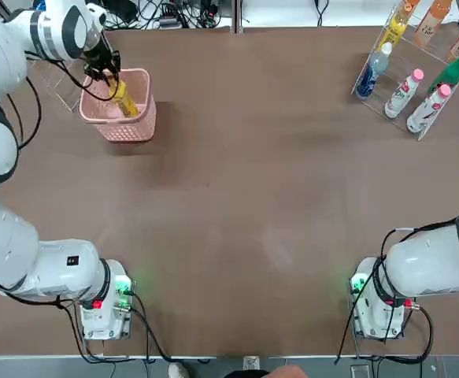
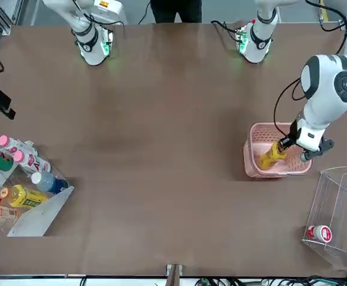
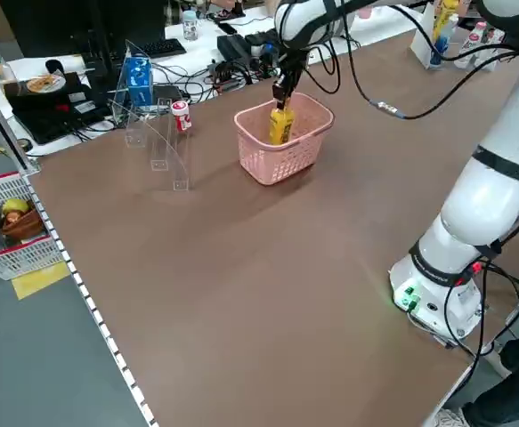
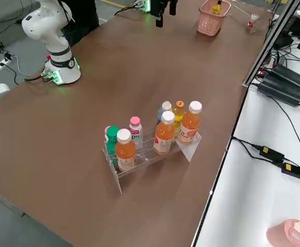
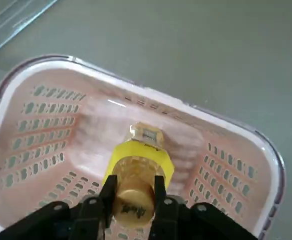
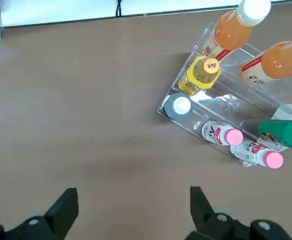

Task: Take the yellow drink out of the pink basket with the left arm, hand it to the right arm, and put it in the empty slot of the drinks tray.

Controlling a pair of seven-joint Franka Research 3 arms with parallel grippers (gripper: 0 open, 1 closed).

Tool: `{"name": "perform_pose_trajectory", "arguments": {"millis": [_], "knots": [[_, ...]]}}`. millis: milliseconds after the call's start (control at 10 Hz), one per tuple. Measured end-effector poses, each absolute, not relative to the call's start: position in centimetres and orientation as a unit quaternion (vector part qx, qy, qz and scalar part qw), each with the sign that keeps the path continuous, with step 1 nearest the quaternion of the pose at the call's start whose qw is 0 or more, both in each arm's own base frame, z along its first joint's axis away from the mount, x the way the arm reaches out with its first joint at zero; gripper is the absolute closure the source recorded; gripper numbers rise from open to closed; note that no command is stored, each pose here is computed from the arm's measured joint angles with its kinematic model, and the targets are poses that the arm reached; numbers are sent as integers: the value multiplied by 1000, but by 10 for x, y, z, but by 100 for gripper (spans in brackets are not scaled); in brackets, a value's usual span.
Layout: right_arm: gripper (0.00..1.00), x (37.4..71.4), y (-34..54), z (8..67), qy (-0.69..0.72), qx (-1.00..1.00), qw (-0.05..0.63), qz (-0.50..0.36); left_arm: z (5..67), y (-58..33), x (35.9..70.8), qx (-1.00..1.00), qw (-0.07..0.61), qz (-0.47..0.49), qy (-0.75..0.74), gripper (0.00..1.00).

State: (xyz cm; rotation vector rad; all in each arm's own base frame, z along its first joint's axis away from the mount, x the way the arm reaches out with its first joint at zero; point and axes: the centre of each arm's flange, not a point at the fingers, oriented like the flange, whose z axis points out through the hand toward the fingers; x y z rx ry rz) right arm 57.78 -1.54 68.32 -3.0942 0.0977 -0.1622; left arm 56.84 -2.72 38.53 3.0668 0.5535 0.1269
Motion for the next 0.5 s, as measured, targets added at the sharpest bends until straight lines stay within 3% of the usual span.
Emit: {"name": "perform_pose_trajectory", "arguments": {"millis": [500], "knots": [[1,578,-15,683,32,-998,21,-52,416,-29,578,982,18,71,176,66]]}}
